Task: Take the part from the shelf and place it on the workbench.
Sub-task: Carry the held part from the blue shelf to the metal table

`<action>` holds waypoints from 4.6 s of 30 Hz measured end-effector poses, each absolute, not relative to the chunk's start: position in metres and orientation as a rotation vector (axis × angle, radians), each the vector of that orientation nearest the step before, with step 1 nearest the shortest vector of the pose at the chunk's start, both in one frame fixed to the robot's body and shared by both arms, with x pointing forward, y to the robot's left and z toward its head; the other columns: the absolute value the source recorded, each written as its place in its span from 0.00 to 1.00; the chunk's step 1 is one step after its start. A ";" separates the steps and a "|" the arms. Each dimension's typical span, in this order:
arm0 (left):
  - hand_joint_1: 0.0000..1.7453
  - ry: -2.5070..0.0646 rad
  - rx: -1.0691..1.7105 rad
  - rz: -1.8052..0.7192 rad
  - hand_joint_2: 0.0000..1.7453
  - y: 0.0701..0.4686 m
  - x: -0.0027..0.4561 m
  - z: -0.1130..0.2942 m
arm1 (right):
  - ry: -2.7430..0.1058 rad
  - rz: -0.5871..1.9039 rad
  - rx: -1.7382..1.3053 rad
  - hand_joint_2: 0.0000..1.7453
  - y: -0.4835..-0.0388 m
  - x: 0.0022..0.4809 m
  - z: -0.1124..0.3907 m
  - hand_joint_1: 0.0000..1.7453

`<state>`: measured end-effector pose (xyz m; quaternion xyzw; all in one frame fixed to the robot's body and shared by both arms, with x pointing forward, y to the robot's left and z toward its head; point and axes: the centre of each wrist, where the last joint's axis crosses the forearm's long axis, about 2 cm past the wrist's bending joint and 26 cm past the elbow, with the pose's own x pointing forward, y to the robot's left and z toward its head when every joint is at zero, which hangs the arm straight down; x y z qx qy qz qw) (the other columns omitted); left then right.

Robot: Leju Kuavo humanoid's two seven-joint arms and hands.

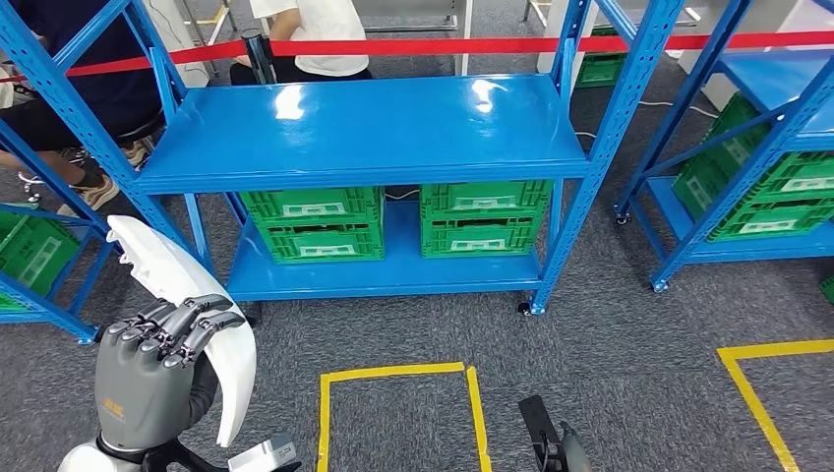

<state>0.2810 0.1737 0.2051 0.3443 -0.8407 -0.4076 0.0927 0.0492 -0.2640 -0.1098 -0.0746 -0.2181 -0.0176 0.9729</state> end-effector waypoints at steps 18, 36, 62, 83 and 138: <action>1.00 -2.478 0.781 -1.224 1.00 0.177 0.276 0.195 | -0.449 -0.025 -0.155 0.00 -0.260 0.048 -0.110 0.00; 1.00 -2.492 0.709 -1.152 1.00 0.176 0.281 0.188 | -0.384 -0.036 -0.200 0.00 -0.267 0.041 -0.111 0.00; 1.00 -2.373 0.834 -1.061 1.00 0.211 0.240 0.153 | -0.410 -0.135 -0.190 0.00 -0.250 0.037 -0.110 0.00; 1.00 -2.314 1.008 -1.066 1.00 0.209 0.253 0.173 | -0.379 -0.146 -0.208 0.00 -0.253 0.041 -0.110 0.00; 1.00 -2.389 1.143 -0.962 1.00 0.208 0.276 0.205 | -0.430 -0.056 -0.199 0.00 -0.265 0.046 -0.110 0.00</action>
